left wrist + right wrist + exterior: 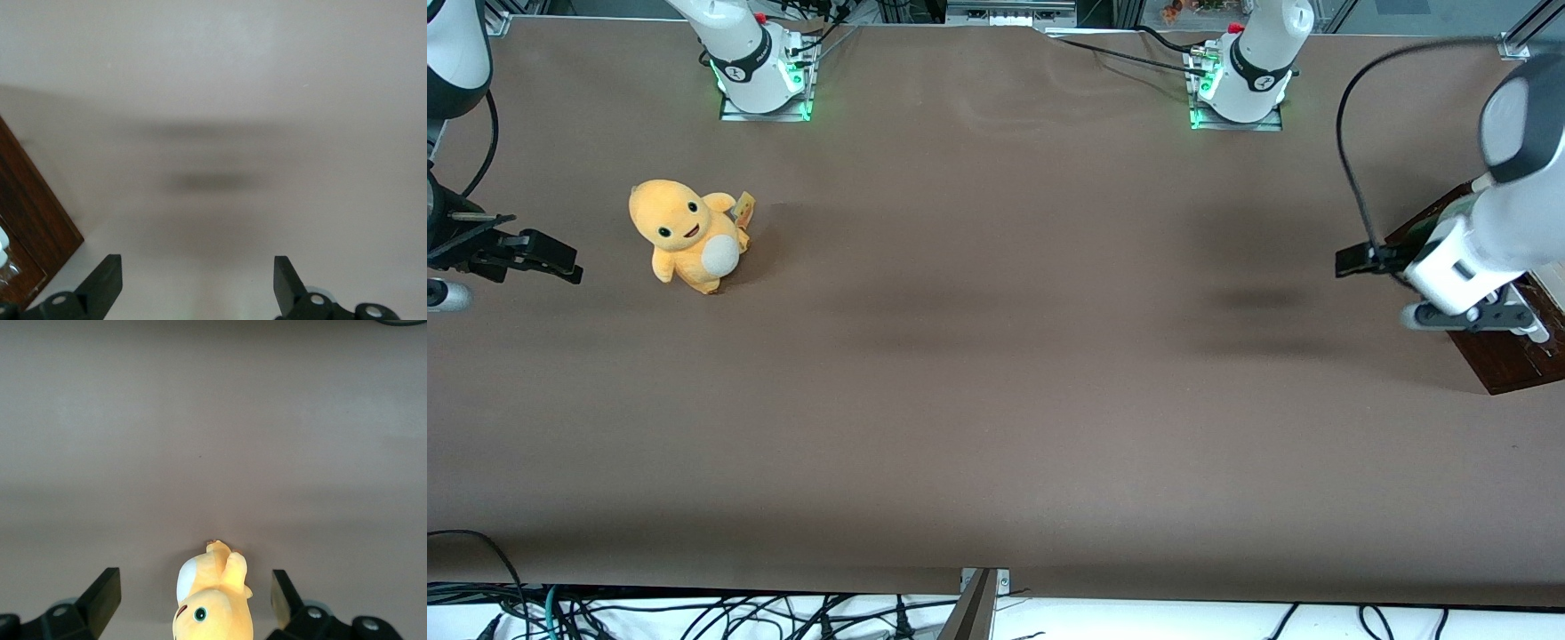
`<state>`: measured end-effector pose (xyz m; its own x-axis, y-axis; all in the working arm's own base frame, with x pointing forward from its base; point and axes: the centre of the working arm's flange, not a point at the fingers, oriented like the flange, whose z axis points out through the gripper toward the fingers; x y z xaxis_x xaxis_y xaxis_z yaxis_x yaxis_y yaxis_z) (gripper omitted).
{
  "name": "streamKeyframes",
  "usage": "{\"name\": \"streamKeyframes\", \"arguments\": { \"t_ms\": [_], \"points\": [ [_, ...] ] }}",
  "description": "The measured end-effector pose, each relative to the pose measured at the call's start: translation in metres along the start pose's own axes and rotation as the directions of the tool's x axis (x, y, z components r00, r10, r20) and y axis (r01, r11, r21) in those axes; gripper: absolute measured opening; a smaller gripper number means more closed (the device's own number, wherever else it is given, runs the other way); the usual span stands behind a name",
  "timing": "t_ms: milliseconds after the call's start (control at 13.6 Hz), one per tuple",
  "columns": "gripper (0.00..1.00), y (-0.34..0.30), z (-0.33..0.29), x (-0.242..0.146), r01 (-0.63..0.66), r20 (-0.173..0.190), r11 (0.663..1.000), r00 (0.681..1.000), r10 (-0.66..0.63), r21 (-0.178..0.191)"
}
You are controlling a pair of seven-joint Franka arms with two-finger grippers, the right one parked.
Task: Open lower drawer with left arm only
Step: 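Lower the open left gripper toward the white handle of the lower drawer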
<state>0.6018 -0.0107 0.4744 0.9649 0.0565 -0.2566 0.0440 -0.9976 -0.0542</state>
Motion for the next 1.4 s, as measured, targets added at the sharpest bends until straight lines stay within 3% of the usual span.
{"name": "streamKeyframes", "arguments": {
  "t_ms": [221, 441, 662, 882, 1176, 1397],
  "points": [
    [1.00, -0.011, 0.056, 0.027, 0.076, 0.075, 0.977, 0.993, -0.092, 0.199],
    [1.00, -0.027, 0.113, 0.049, 0.092, 0.130, 0.910, 0.979, -0.157, 0.405],
    [1.00, -0.043, 0.156, 0.062, 0.077, 0.162, 0.812, 0.965, -0.208, 0.579],
    [1.00, -0.058, 0.201, 0.070, 0.048, 0.178, 0.666, 0.947, -0.267, 0.744],
    [1.00, -0.081, 0.238, 0.078, -0.022, 0.195, 0.505, 0.937, -0.291, 0.863],
    [1.00, -0.107, 0.257, 0.081, -0.054, 0.204, 0.428, 0.928, -0.313, 0.902]
  ]
}}
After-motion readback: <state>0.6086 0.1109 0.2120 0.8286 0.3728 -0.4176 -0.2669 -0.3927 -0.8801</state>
